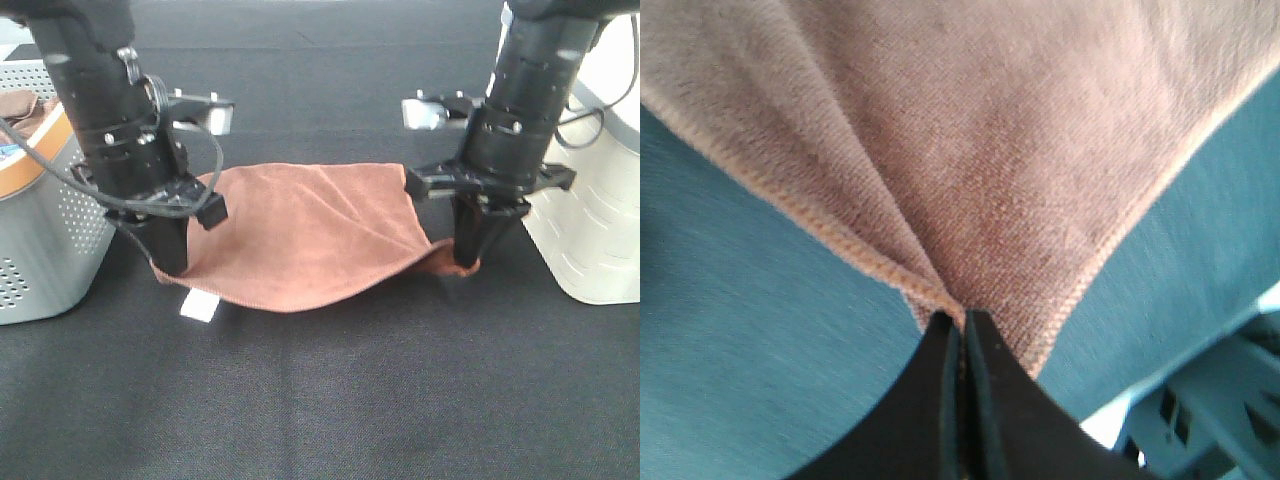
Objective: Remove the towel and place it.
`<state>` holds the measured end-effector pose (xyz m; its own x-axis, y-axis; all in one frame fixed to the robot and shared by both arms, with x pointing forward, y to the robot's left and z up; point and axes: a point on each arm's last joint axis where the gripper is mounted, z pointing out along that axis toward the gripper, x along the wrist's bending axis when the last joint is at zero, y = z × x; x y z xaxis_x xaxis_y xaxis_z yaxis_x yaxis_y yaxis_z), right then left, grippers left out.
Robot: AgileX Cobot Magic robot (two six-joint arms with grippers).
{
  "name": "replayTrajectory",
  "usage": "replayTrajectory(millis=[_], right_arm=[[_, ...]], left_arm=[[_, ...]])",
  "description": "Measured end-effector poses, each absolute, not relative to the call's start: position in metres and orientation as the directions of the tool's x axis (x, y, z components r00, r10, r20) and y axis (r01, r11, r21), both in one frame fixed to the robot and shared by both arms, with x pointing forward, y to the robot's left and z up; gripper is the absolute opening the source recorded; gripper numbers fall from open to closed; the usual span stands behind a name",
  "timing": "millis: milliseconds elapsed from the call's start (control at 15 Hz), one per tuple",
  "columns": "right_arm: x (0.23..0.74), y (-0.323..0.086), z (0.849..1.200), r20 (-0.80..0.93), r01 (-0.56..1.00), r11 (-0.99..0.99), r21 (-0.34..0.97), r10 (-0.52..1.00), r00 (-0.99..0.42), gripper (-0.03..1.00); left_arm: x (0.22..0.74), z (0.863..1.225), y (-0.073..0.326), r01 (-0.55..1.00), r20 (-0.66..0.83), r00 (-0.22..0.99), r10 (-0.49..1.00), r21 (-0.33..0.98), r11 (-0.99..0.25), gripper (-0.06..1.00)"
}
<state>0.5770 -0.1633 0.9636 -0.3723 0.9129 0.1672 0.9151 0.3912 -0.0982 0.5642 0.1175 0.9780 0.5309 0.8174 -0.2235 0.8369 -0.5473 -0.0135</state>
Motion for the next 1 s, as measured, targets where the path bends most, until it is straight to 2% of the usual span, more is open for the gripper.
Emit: replayTrajectory(millis=[133,267,333,400,467,600,667,800,1000], right_arm=[[0.57,-0.166,0.953,0.167,0.911,0.389,-0.136,0.916,-0.366,0.16],[0.563,-0.168,0.945,0.166,0.908,0.386,-0.163,0.918,-0.361,0.38],[0.563,-0.169,0.944,0.165,0.907,0.387,-0.167,0.918,-0.361,0.52],[0.562,-0.169,0.944,0.165,0.906,0.387,-0.171,0.918,-0.36,0.61],[0.562,-0.169,0.944,0.165,0.906,0.387,-0.171,0.918,-0.36,0.65],[0.561,-0.169,0.944,0.167,0.903,0.388,-0.183,0.918,-0.36,0.69],[0.561,-0.169,0.946,0.169,0.904,0.388,-0.177,0.917,-0.36,0.69],[0.56,-0.169,0.951,0.176,0.908,0.387,-0.162,0.916,-0.36,0.69],[0.549,-0.169,0.997,0.208,0.916,0.401,-0.022,0.898,-0.388,0.69]], left_arm=[[0.562,0.977,0.114,0.848,-0.224,0.511,0.83,-0.024,-0.529,0.0],[0.558,0.977,0.108,0.845,-0.224,0.516,0.827,-0.026,-0.534,0.0],[0.556,0.977,0.105,0.84,-0.225,0.524,0.822,-0.027,-0.542,0.01],[0.554,0.977,0.101,0.834,-0.225,0.533,0.816,-0.027,-0.552,0.06],[0.552,0.977,0.097,0.828,-0.225,0.542,0.81,-0.027,-0.561,0.16],[0.548,0.977,0.092,0.816,-0.221,0.559,0.799,-0.027,-0.578,0.46],[0.548,0.977,0.093,0.814,-0.213,0.562,0.799,-0.029,-0.58,0.53],[0.549,0.977,0.094,0.815,-0.198,0.563,0.803,-0.031,-0.579,0.56],[0.559,0.992,0.095,0.829,-0.126,0.556,0.822,0.019,-0.558,0.58]])
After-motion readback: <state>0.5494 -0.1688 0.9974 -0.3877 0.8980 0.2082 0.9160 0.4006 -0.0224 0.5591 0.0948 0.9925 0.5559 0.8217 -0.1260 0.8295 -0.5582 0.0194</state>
